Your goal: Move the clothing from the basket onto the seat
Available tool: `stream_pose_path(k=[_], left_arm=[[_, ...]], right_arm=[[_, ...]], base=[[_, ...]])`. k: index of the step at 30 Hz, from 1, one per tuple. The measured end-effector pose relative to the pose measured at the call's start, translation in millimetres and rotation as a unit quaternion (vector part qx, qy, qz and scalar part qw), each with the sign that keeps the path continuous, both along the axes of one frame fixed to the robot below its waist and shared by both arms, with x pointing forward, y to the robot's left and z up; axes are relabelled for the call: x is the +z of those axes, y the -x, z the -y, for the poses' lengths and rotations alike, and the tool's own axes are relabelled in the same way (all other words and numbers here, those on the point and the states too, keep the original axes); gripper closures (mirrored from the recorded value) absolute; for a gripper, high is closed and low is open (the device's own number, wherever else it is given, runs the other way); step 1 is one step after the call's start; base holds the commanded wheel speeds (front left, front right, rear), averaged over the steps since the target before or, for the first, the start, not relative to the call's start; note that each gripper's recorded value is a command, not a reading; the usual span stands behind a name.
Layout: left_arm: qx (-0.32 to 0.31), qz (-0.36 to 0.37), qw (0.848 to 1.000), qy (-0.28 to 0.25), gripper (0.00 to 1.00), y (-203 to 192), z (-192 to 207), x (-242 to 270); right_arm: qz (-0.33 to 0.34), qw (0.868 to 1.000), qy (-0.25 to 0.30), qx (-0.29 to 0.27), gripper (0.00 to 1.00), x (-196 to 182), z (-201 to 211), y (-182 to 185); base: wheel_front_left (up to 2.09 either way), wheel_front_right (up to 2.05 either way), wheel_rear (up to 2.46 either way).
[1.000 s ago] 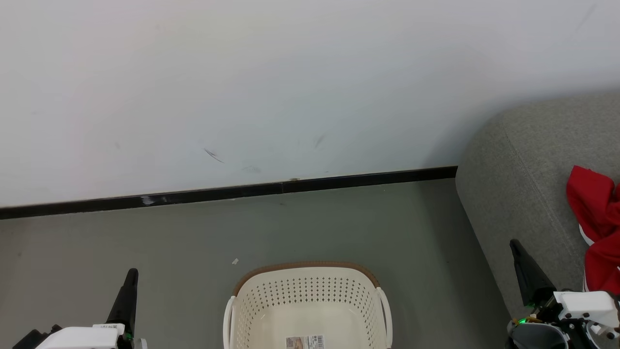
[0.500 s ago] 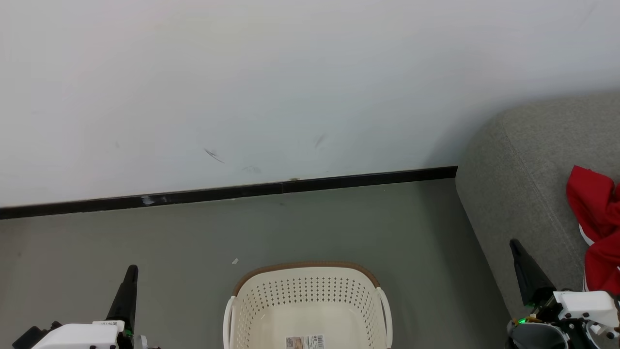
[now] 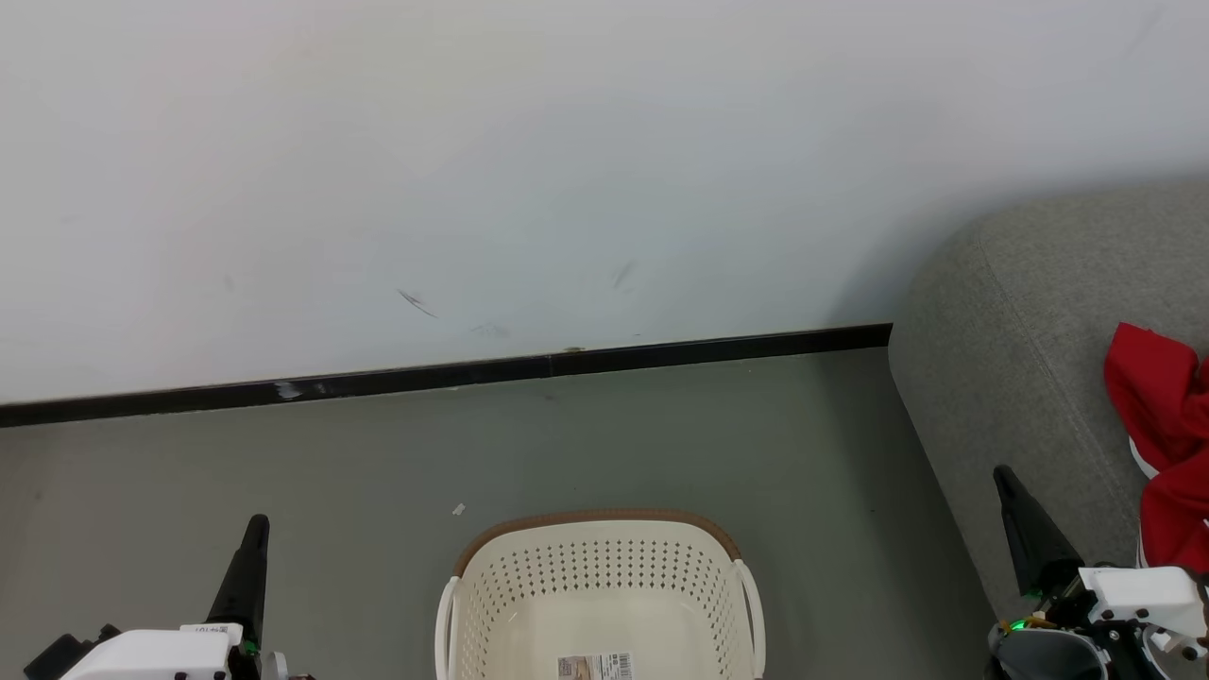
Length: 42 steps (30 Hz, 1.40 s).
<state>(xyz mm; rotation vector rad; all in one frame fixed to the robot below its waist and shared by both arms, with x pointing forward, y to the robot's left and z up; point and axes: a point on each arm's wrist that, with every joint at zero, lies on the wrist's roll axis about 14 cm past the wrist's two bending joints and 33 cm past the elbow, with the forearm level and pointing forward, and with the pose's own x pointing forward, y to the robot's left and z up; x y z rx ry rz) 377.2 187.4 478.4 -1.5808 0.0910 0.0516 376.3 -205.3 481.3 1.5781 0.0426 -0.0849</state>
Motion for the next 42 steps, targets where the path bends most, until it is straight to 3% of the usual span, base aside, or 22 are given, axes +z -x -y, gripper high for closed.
stream_pose_path(k=[42], left_arm=[[0.0,0.003,1.0,0.0,1.0,-0.4,0.1,1.8]], right_arm=[[0.0,1.0,0.0,0.001,1.0,0.1,-0.6,-0.1]], base=[[0.0,0.0,0.0]])
